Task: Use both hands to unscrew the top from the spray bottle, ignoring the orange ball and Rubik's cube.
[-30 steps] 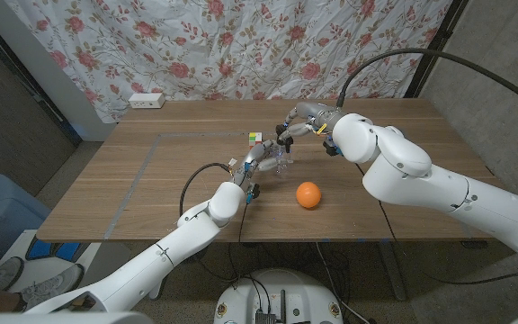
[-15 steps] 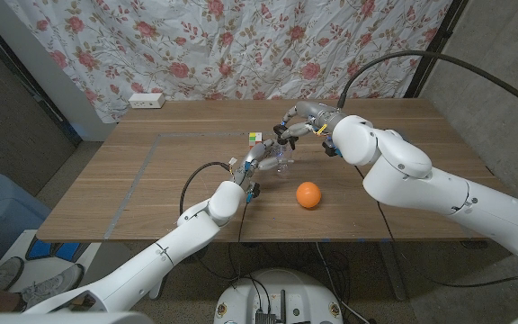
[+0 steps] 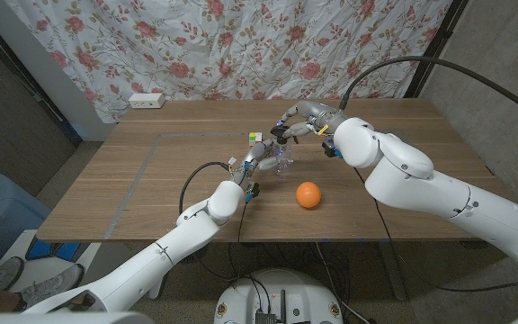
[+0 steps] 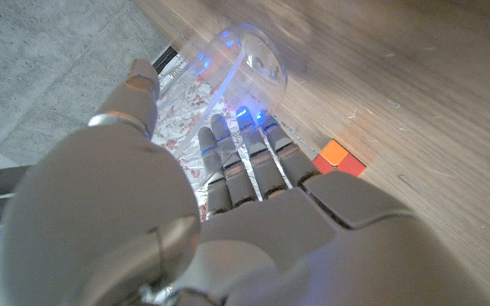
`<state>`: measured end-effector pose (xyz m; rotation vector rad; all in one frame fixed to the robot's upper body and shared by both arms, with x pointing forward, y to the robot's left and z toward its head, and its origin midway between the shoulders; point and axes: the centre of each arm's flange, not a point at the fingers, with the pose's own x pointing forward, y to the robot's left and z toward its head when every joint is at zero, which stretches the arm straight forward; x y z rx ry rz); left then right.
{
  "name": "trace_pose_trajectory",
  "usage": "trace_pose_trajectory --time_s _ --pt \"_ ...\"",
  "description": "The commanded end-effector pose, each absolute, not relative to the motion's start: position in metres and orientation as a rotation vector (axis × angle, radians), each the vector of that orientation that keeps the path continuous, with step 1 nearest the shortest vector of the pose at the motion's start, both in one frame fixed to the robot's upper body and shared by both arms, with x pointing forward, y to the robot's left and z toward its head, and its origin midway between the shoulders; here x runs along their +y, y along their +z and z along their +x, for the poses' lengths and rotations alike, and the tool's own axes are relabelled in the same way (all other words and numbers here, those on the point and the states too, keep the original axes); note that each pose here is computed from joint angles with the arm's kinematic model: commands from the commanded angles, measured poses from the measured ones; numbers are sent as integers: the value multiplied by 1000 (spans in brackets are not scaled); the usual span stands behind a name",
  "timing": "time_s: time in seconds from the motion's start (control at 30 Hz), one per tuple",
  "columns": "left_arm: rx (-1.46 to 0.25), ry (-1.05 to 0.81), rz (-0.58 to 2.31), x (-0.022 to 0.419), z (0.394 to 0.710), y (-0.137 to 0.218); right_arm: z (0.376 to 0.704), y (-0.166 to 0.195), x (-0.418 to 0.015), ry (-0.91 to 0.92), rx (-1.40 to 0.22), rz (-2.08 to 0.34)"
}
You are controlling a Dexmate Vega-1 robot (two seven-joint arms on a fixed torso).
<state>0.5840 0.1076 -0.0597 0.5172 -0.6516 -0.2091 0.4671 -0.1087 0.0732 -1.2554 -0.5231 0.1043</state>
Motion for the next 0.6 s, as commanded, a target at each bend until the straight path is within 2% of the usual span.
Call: trace_pose_trajectory --time_s 0.03,0.6 --pt "-652 -212 515 107 585 -60 469 71 -113 83 -557 -1198" --pt "-649 -216 513 106 586 -60 476 68 -113 65 -569 -1155"
